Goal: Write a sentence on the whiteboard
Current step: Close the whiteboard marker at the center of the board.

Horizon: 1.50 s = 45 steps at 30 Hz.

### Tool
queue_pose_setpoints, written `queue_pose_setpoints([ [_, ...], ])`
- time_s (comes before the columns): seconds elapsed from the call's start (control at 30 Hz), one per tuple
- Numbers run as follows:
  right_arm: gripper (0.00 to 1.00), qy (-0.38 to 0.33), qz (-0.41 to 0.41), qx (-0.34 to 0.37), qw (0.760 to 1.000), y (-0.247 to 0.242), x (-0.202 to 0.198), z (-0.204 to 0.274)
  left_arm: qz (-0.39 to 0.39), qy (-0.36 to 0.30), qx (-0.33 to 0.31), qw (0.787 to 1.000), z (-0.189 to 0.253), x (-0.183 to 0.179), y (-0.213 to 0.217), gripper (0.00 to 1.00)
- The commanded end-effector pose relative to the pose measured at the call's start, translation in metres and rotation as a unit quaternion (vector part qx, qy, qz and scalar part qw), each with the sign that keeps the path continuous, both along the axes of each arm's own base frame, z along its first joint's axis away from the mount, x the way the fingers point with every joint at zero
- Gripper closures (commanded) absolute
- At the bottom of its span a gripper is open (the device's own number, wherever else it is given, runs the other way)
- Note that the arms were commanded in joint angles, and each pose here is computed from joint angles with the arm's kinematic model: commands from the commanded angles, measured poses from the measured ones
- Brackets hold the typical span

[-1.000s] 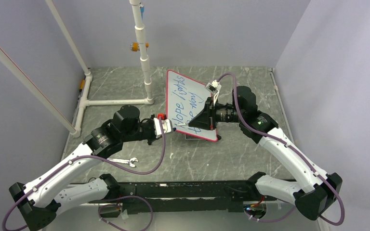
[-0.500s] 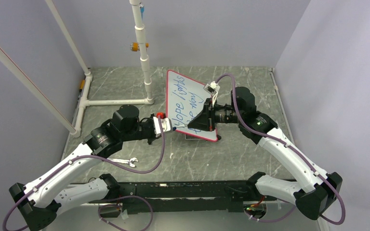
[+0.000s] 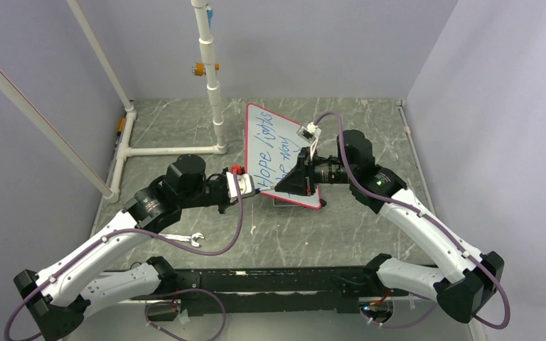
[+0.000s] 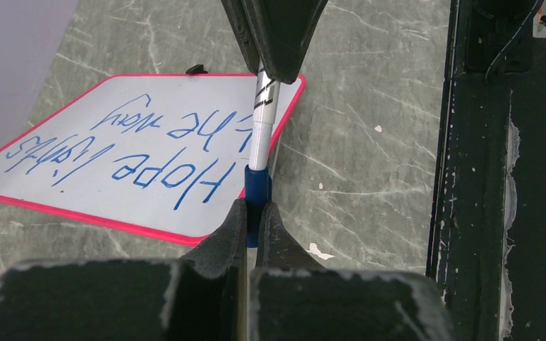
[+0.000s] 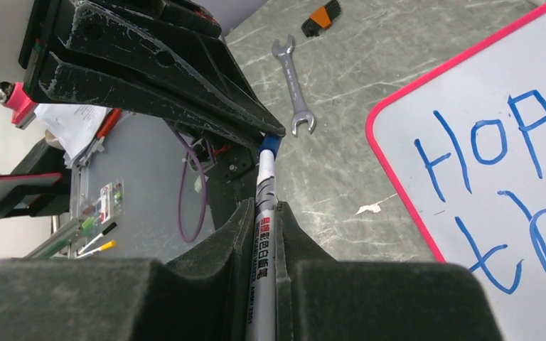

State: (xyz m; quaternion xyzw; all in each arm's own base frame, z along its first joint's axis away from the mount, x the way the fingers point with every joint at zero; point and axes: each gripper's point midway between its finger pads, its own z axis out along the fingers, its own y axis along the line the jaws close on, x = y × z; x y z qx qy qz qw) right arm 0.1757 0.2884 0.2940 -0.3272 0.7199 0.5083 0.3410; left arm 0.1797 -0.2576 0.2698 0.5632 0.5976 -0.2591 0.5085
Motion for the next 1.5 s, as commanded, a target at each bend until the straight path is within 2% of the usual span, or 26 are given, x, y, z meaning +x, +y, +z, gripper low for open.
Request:
queue_pose_setpoints([
  [0.0, 1.00, -0.015, 0.007, -0.009, 1.000, 0.005, 0.003, -0.001, -0.021, -0.010, -0.028, 0.999, 0.018, -0.002, -0.009, 1.00],
  [0.3, 1.00, -0.030, 0.012, -0.070, 0.997, 0.020, 0.008, -0.015, -0.057, 0.019, -0.012, 0.998, 0.010, -0.011, -0.016, 1.00],
  [0.53, 1.00, -0.031, 0.034, -0.075, 0.996, 0.039, 0.004, -0.022, -0.070, 0.033, -0.010, 0.997, 0.008, -0.016, -0.019, 1.00],
  [0.8, 1.00, -0.013, 0.038, -0.069, 0.997, 0.049, 0.003, -0.027, -0.059, 0.017, -0.024, 0.998, 0.016, -0.015, -0.015, 1.00],
  [1.1, 1.00, 0.055, 0.040, -0.034, 0.997, 0.075, -0.010, -0.022, -0.024, -0.023, -0.047, 0.998, 0.029, -0.007, -0.006, 1.00],
  [1.47, 1.00, 0.080, 0.067, -0.055, 0.993, 0.117, -0.032, -0.036, -0.013, -0.047, -0.072, 0.996, 0.044, -0.008, 0.000, 1.00],
])
